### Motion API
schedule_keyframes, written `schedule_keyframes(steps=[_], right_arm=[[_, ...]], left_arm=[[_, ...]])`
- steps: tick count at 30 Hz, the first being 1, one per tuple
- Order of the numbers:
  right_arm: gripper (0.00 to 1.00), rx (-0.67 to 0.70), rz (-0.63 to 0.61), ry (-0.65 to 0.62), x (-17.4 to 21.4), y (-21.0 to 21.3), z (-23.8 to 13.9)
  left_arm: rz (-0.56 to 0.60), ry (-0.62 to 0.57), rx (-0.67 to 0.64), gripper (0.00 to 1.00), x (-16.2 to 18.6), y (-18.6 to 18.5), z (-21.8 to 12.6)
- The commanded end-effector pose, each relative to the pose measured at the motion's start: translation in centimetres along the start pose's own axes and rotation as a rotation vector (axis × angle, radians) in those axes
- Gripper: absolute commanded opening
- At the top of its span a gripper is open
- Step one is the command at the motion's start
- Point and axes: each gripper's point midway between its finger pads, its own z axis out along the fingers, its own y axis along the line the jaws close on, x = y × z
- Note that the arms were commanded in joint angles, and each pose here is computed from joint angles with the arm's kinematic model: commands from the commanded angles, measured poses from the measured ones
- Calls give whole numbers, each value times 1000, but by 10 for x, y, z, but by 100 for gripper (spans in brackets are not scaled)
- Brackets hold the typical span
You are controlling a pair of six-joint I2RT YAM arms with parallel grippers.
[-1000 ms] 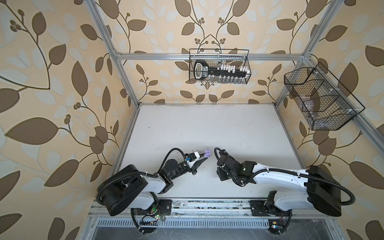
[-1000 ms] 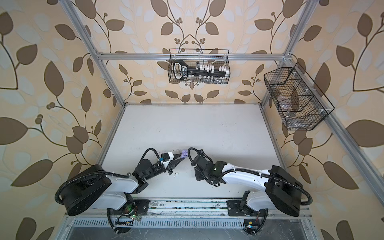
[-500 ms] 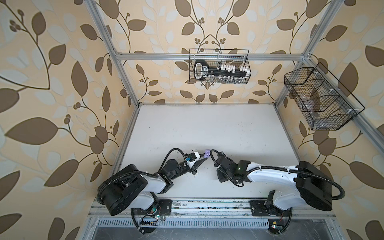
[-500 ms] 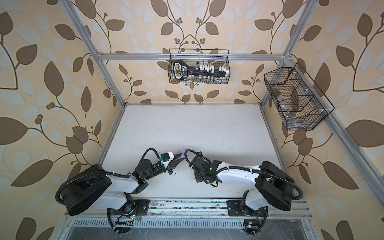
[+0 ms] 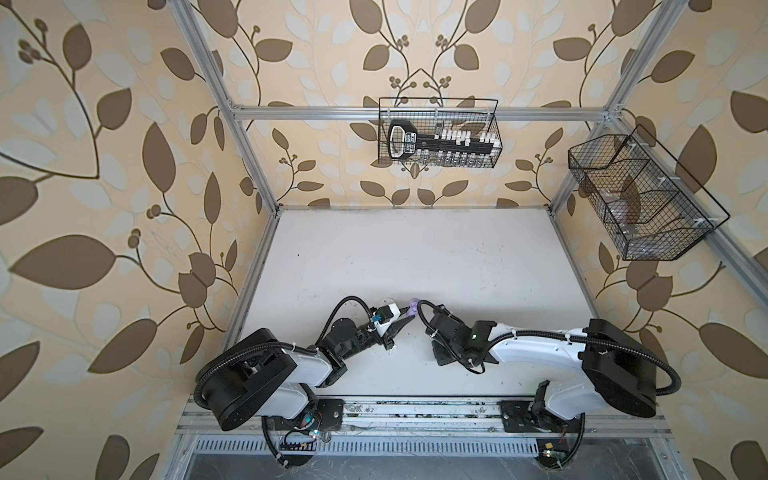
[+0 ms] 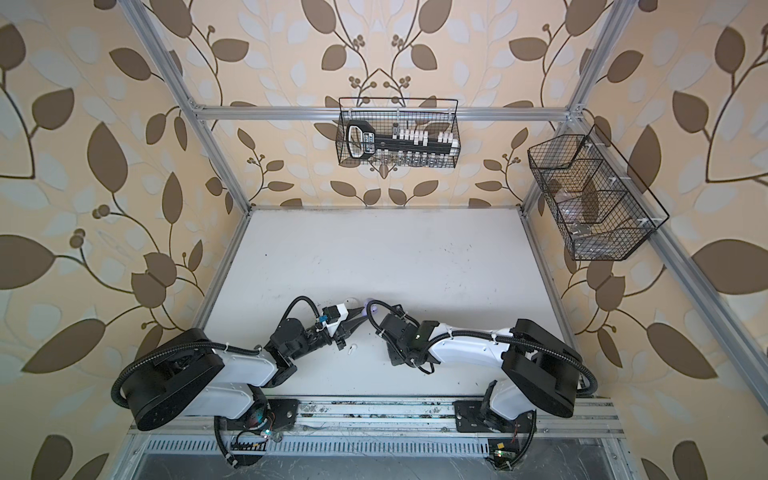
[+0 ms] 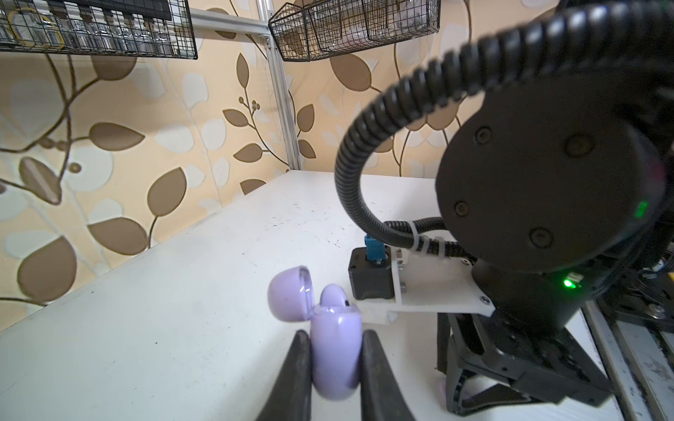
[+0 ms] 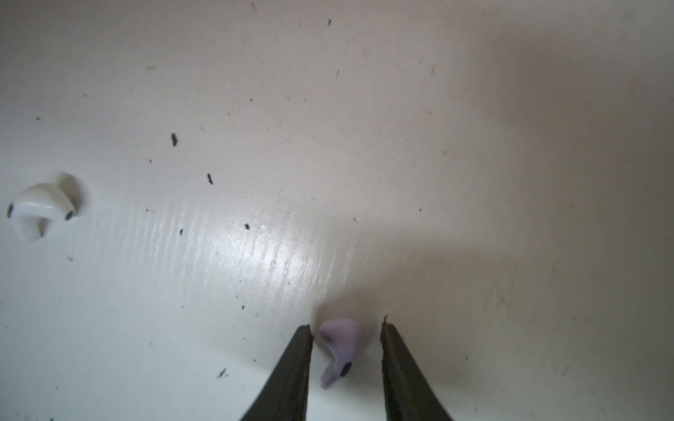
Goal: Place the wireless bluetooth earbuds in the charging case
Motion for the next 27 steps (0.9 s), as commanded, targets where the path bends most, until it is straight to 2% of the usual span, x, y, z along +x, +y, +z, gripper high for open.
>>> schedule_keyframes(steps=[1, 14, 27], right_arm=[[32, 0, -15, 0, -4, 6, 0], [27, 16, -27, 9, -3, 5, 2], [17, 15, -23, -3, -4, 3, -1]], left_arm=[[19, -80, 6, 0, -22, 3, 3], [18, -80, 6, 0, -22, 3, 3], [18, -80, 6, 0, -22, 3, 3]])
